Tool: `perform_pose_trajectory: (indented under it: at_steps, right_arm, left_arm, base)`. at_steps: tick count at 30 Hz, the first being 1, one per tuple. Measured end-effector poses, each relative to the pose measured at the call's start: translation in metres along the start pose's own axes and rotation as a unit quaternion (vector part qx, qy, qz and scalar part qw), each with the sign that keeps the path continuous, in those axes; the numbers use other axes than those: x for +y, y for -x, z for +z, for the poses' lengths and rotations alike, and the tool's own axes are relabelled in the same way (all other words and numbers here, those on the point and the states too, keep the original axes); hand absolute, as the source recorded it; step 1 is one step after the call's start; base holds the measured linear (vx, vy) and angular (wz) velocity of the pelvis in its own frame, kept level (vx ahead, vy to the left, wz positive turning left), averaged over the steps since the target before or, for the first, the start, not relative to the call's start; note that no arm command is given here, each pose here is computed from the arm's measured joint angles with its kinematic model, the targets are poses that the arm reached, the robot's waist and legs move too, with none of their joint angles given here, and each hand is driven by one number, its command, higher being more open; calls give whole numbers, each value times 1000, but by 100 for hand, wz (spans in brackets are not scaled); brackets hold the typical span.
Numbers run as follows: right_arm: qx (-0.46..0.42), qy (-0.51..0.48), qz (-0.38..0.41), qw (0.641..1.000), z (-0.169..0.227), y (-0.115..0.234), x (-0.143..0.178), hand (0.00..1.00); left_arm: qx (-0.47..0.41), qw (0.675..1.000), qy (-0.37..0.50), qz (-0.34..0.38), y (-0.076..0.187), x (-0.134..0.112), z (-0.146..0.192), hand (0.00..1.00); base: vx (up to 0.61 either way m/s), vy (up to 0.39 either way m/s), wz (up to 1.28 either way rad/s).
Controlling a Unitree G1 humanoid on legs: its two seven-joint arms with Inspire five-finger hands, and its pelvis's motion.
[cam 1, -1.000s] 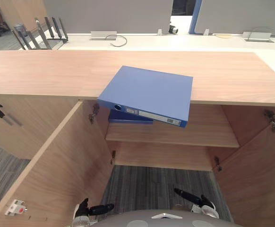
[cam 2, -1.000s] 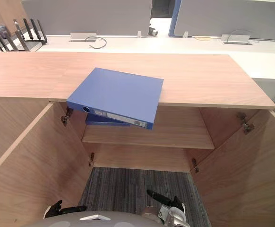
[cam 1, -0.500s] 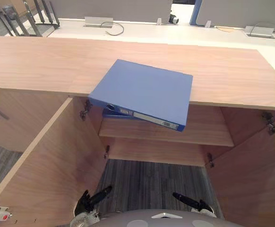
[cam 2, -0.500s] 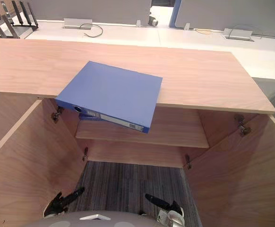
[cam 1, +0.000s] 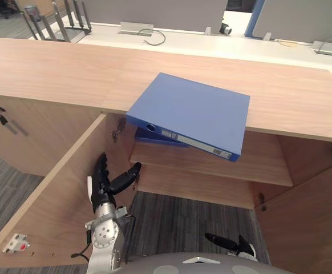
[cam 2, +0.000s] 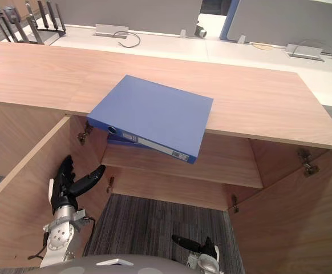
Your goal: Walk over to the cabinet, pick up the folder, carry it to the office cabinet, place the folder inside the office cabinet, then close the office cabinet door
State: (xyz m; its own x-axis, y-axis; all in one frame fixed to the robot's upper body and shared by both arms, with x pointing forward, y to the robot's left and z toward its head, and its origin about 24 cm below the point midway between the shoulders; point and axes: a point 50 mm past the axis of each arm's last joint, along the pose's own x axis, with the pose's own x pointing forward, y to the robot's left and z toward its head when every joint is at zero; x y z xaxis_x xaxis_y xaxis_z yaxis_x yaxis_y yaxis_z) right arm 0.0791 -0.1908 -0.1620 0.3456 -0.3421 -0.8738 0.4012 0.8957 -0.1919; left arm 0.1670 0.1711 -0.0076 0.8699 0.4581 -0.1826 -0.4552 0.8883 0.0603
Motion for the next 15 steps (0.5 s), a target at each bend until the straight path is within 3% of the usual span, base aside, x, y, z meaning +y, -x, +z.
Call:
perform_pose_trajectory:
  at_steps: [9,15]
  right_arm:
    - [17,7,-20,1000,-8,0,-4,100]
    - [29,26,-22,999,-7,-3,-2,100]
  left_arm:
    - [-78,996,-32,-13,13,-20,23,100]
    - [-136,981,-135,-32,17,-21,25,100]
  base:
    - [-33,-25,6]
    - [-31,-10,9]
